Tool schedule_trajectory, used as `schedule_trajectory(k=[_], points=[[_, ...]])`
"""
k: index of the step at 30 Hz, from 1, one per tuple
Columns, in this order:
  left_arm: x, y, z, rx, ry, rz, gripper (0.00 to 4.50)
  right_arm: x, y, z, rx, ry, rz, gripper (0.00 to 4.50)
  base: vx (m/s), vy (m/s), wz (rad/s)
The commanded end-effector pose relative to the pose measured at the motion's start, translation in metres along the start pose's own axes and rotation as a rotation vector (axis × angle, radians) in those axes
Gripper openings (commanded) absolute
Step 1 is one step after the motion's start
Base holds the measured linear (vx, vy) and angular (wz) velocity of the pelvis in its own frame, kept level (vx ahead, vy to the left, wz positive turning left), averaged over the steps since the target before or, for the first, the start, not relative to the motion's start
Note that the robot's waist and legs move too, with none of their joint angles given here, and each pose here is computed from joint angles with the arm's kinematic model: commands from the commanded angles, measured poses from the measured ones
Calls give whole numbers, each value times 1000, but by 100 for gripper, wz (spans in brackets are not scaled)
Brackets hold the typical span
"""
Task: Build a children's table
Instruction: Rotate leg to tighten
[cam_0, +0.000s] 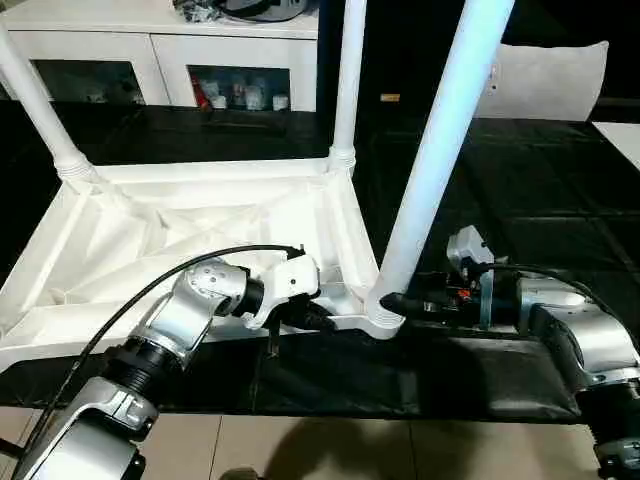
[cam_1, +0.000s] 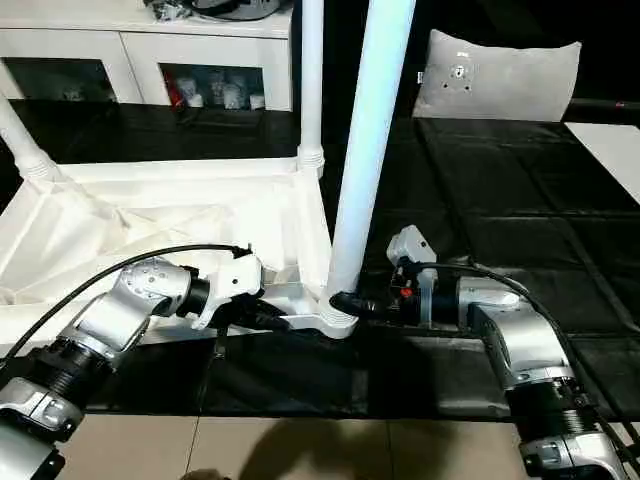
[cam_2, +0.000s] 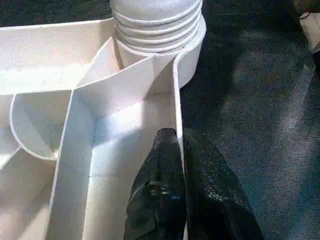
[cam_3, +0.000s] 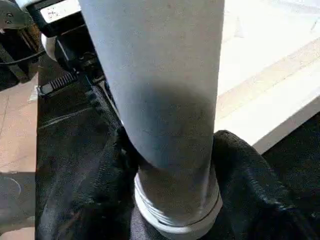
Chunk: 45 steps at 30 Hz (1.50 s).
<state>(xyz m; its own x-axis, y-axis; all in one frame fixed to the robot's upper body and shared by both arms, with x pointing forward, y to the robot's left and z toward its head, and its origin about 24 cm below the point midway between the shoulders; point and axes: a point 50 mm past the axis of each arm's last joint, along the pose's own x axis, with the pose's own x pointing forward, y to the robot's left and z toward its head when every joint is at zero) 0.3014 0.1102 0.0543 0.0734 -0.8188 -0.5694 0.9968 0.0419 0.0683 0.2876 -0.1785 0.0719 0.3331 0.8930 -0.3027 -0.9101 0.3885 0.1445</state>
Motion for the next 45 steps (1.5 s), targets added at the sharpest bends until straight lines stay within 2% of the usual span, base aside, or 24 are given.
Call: schedule_trajectory(k=[1, 8, 12, 15, 18, 19, 21, 27, 28, 30, 36, 39, 41, 42, 45], points=[[11, -10, 4, 39, 13, -103, 0, 1, 0, 0, -7, 1, 4, 197, 0, 0, 0], [12, -11, 4, 23, -6, -92, 0, 4, 5, -3, 24, -6, 37, 191, 0, 0, 0], [17, -10, 6, -41, -28, -47, 0, 11, 13, -5, 65, -24, 32, 191, 0, 0, 0], [24, -2, 10, -108, -50, 75, 0, 26, 11, -8, 105, -9, -91, 191, 0, 0, 0], [34, 7, 16, -193, -67, 212, 0, 44, 0, -6, 160, -23, -295, 191, 0, 0, 0], [39, 11, 19, -234, -68, 277, 0, 52, -6, -6, 201, -30, -419, 191, 0, 0, 0], [43, 16, 22, -269, -68, 357, 0, 59, -11, -5, 247, -35, -524, 191, 0, 0, 0], [51, 18, 28, -267, -63, 401, 0, 70, -10, -3, 256, -34, -588, 191, 0, 0, 0], [52, 17, 29, -268, -65, 401, 0, 72, -9, -1, 264, -53, -575, 226, 0, 0, 0], [52, 16, 28, -269, -63, 400, 0, 73, -8, 0, 263, -61, -571, 261, 0, 0, 0], [51, 15, 26, -263, -51, 401, 0, 69, -8, 0, 253, -61, -566, 307, 0, 0, 0], [49, 16, 26, -222, -58, 375, 0, 65, -9, 1, 238, -58, -545, 333, 0, 0, 0], [45, 16, 23, -203, -48, 355, 0, 59, -11, 0, 217, -50, -527, 357, 0, 0, 0], [40, 17, 20, -179, -45, 330, 0, 47, -14, -1, 201, -41, -508, 366, 0, 0, 0], [35, 17, 17, -159, -39, 311, 0, 39, -17, -1, 189, -38, -493, 395, 0, 0, 0]])
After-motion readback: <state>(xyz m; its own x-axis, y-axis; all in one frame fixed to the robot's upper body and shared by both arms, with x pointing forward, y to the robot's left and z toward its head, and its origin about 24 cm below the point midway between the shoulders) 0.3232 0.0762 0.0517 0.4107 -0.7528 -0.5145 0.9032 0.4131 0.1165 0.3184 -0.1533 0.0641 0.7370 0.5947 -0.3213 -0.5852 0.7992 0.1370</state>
